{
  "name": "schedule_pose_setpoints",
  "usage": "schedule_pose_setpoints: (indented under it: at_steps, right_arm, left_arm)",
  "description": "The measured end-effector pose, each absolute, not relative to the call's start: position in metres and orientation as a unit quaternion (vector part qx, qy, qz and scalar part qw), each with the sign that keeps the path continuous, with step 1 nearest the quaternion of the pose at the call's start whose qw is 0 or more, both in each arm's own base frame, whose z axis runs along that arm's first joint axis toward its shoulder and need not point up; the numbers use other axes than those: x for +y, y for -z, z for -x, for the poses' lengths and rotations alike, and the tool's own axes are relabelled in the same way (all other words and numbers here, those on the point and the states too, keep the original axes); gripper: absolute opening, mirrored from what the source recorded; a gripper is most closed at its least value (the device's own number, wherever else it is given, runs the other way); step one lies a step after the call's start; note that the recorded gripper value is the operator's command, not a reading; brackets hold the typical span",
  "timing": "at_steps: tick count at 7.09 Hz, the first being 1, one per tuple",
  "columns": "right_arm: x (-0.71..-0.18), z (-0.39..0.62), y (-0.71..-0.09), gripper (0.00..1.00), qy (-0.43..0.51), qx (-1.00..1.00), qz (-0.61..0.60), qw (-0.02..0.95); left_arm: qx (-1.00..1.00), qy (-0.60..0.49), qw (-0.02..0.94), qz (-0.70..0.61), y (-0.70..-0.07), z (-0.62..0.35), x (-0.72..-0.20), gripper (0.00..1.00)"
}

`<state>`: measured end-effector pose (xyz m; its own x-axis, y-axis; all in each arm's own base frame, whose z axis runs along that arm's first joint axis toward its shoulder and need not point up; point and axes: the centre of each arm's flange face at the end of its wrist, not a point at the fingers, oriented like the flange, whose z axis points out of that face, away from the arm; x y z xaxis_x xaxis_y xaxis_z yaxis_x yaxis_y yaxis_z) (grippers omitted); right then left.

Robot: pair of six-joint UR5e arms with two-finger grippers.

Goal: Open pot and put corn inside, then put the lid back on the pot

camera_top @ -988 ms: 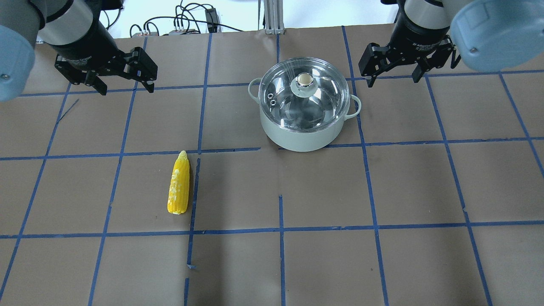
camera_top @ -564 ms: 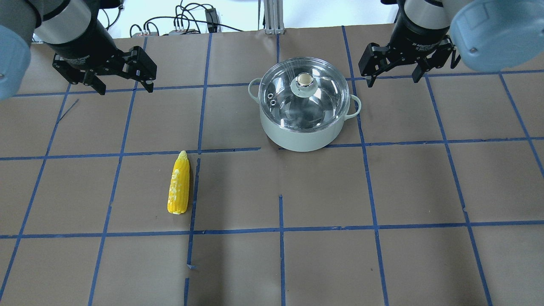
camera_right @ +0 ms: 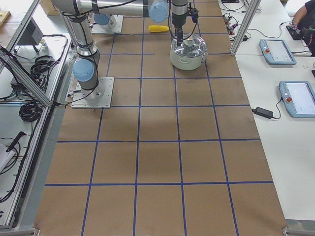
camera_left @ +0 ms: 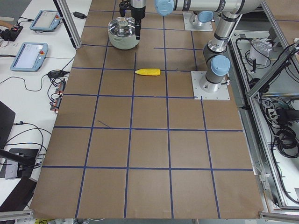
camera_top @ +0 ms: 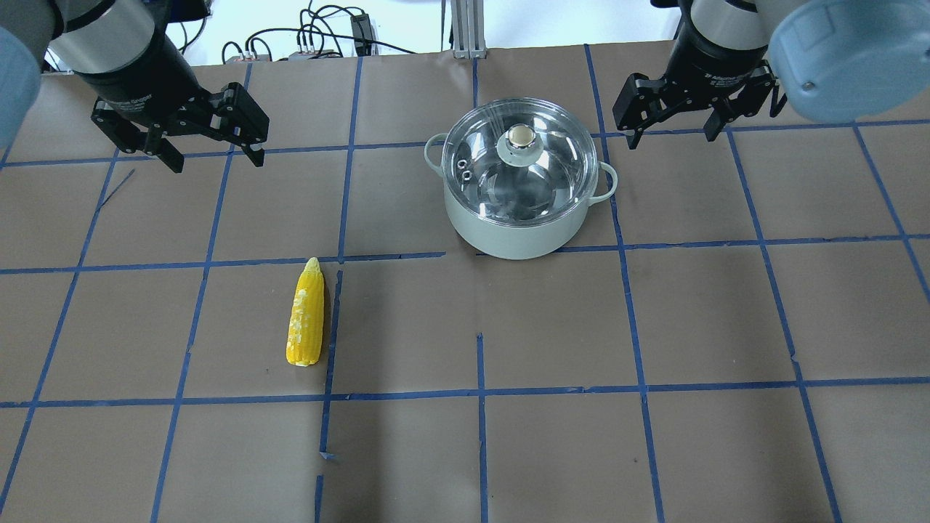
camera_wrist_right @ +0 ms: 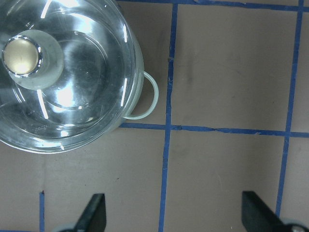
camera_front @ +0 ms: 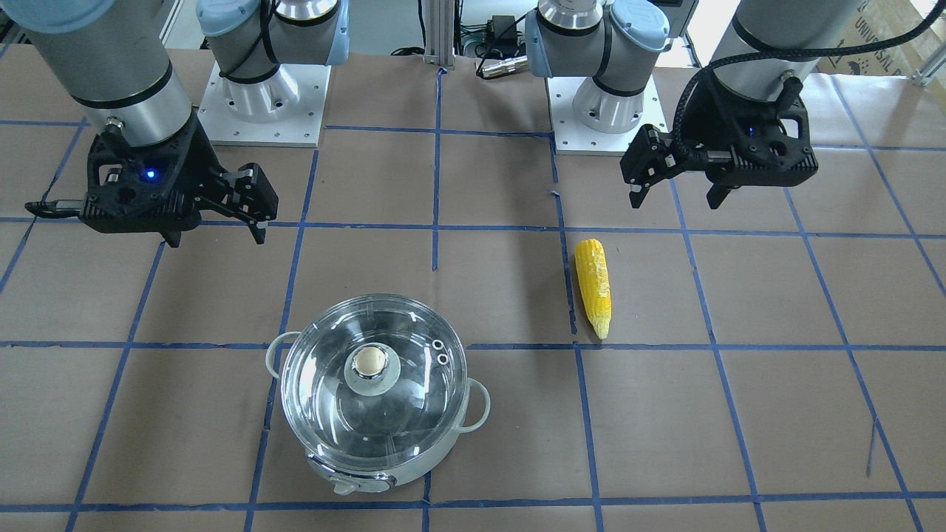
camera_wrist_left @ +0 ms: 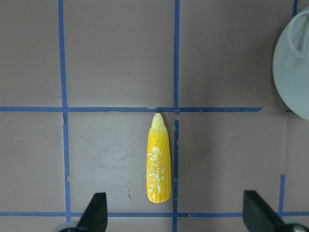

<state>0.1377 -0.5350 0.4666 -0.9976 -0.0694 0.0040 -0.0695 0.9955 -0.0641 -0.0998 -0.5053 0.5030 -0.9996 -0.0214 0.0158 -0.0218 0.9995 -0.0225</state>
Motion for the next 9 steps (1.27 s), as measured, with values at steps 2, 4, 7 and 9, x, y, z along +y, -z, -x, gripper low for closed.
schedule_pose_setpoints:
  at_steps: [2, 4, 7, 9]
  right_arm:
    - [-0.5355, -0.1377, -0.4665, 1.00, -0.032, -0.999, -0.035, 0.001]
    - [-0.5354, -0.1377, -0.4662, 1.00, -0.032, -0.999, -0.035, 0.001]
    - [-0.5353, -0.1379, -0.4669, 1.00, -0.033, -0.999, -0.035, 0.000]
    - [-0.5367, -0.1384, -0.4700, 1.00, -0.036, -0.999, -0.035, 0.002]
  left_arm:
    - [-1.000, -0.004, 0.010, -0.011, -0.5034, 0.1000, -0.5046, 1.00]
    - [-1.000, -0.004, 0.011, -0.011, -0.5032, 0.1002, -0.5050, 1.00]
    - [-1.000, -0.002, 0.008, -0.010, -0.5014, 0.1012, -0.5010, 1.00]
    - [-1.000, 0.001, 0.005, -0.008, -0.4961, 0.1019, -0.4994, 1.00]
